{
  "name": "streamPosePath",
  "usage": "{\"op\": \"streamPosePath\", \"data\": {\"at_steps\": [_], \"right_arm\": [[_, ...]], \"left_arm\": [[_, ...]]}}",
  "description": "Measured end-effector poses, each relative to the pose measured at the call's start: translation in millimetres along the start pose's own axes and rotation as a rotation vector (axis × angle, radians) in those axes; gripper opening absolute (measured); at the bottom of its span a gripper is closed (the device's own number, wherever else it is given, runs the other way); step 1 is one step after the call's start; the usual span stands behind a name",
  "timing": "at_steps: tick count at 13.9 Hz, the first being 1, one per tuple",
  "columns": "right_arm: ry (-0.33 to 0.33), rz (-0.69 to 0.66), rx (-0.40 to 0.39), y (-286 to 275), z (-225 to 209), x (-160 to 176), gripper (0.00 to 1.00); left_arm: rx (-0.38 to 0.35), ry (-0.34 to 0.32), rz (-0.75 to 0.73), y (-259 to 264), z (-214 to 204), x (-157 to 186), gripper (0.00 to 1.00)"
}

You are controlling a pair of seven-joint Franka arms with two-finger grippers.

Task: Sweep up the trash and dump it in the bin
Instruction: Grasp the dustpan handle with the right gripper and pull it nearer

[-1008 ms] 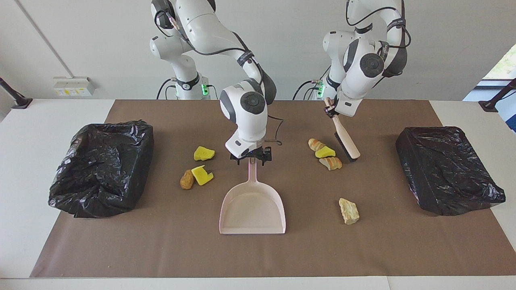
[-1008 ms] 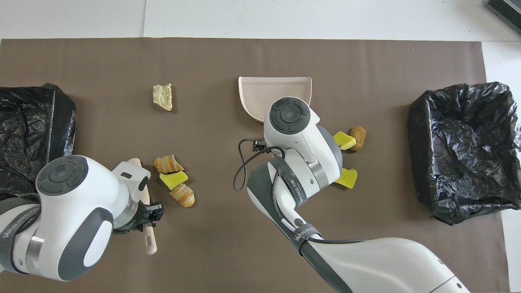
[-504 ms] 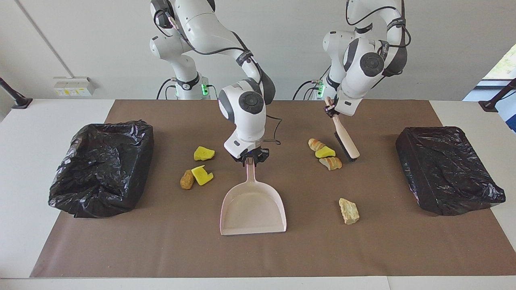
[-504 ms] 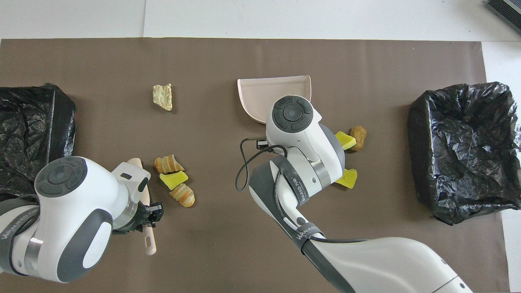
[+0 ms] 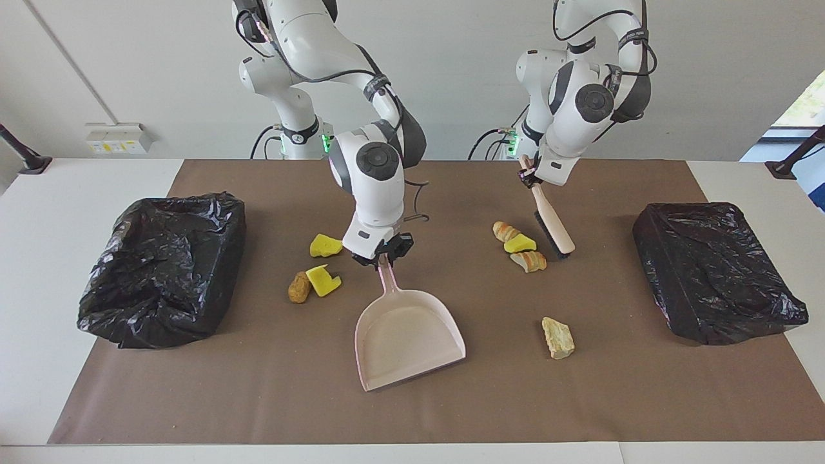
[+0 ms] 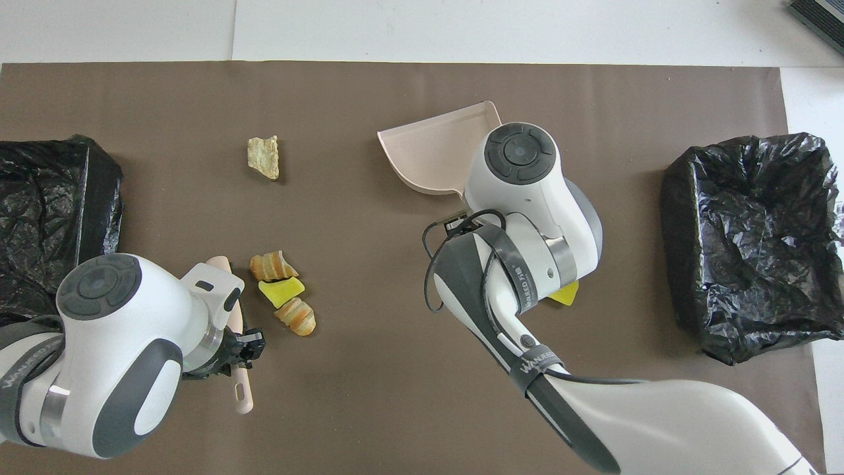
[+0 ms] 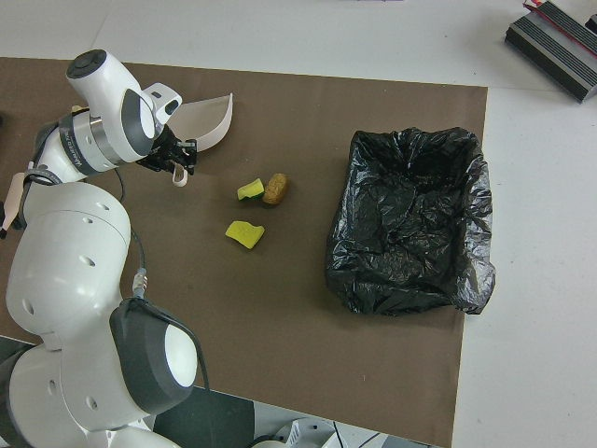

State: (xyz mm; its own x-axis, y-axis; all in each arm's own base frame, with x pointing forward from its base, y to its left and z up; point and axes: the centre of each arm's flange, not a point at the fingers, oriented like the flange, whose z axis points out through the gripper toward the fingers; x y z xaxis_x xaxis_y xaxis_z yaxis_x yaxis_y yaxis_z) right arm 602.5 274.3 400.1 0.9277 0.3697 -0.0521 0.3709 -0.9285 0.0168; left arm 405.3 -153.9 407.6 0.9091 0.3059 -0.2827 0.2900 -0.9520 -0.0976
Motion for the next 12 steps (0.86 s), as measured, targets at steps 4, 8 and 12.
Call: {"op": "streamPosePath", "data": {"at_steps": [4,8,12], "right_arm": [[-0.065,-0.348,0.021,37,-67,-43,0.33],[-0.090,-0.683,0.009,55,-76,-82,0.33],[-0.098,-0.780,0.005,50,-47,-100,0.33]], "left_arm": [[0.001,-0.001,0.002,0,1,0,0.26],[0.003,0.000,0.001,-1,15,0,0.26],[-0.015,0.035,0.010,4,14,1,0.26]]}}
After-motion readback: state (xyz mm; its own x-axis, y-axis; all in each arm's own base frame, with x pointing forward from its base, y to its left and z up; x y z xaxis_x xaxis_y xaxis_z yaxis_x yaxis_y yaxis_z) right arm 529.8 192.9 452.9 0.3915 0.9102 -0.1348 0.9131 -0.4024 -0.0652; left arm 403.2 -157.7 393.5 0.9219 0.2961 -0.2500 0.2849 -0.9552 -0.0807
